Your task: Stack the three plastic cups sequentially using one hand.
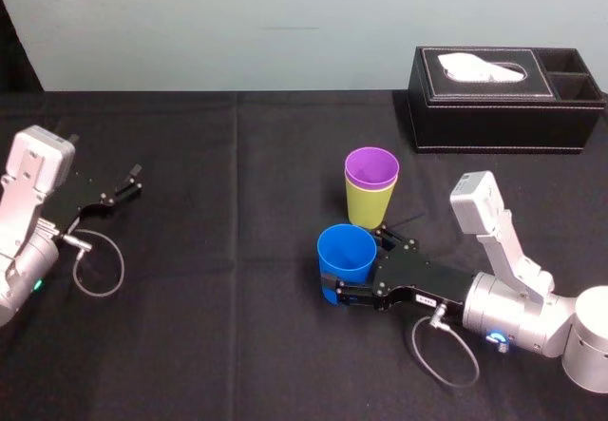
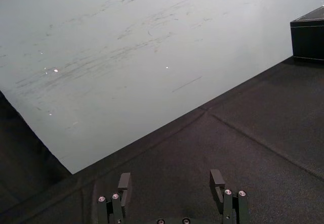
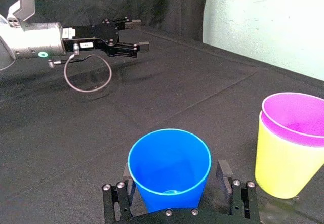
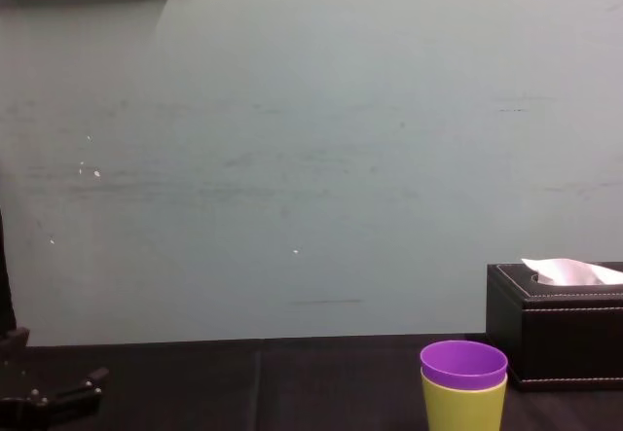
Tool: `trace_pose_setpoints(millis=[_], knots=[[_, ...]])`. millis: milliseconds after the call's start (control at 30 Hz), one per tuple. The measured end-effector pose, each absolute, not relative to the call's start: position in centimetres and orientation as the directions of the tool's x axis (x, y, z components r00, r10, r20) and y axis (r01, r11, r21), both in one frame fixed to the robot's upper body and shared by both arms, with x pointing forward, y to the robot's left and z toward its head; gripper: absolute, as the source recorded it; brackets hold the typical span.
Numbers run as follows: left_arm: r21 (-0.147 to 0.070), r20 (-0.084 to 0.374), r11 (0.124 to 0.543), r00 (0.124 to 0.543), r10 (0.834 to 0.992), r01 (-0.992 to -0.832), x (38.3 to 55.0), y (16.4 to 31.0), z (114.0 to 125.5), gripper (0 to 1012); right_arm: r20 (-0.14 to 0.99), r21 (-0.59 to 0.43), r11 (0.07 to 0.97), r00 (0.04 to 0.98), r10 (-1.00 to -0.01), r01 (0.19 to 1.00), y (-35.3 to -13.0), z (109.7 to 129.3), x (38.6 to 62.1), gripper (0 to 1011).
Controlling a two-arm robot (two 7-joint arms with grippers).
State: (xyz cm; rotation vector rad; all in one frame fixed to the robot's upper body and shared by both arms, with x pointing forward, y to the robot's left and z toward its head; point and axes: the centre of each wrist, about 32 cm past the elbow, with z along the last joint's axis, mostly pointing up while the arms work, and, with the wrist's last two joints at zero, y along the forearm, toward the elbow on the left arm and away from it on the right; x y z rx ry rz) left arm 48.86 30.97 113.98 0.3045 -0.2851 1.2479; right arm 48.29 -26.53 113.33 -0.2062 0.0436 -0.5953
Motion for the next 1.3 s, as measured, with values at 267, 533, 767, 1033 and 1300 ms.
trace_pose_setpoints(millis=[267,533,767,1033,1300], knots=[[0.070,0.374,0.287,0.292,0.880,-0.955,48.86,30.97,113.98,1011,0.005,-0.202,0.816,0.834,-0.552,0.542,-26.24,113.36,48.35,1000],[0.070,0.374,0.287,0.292,0.880,-0.955,48.86,30.97,113.98,1011,-0.003,-0.203,0.820,0.837,-0.547,0.535,-26.08,113.33,48.44,1000],[0.070,0.374,0.287,0.292,0.880,-0.955,48.86,30.97,113.98,1011,-0.002,-0.203,0.820,0.837,-0.547,0.535,-26.11,113.34,48.42,947],[0.070,0.374,0.287,0.292,0.880,-0.955,48.86,30.97,113.98,1011,-0.001,-0.203,0.820,0.837,-0.547,0.536,-26.14,113.35,48.41,769],[0.070,0.374,0.287,0.292,0.880,-0.955,48.86,30.97,113.98,1011,0.019,-0.185,0.821,0.838,-0.546,0.540,-26.30,114.11,48.10,732]])
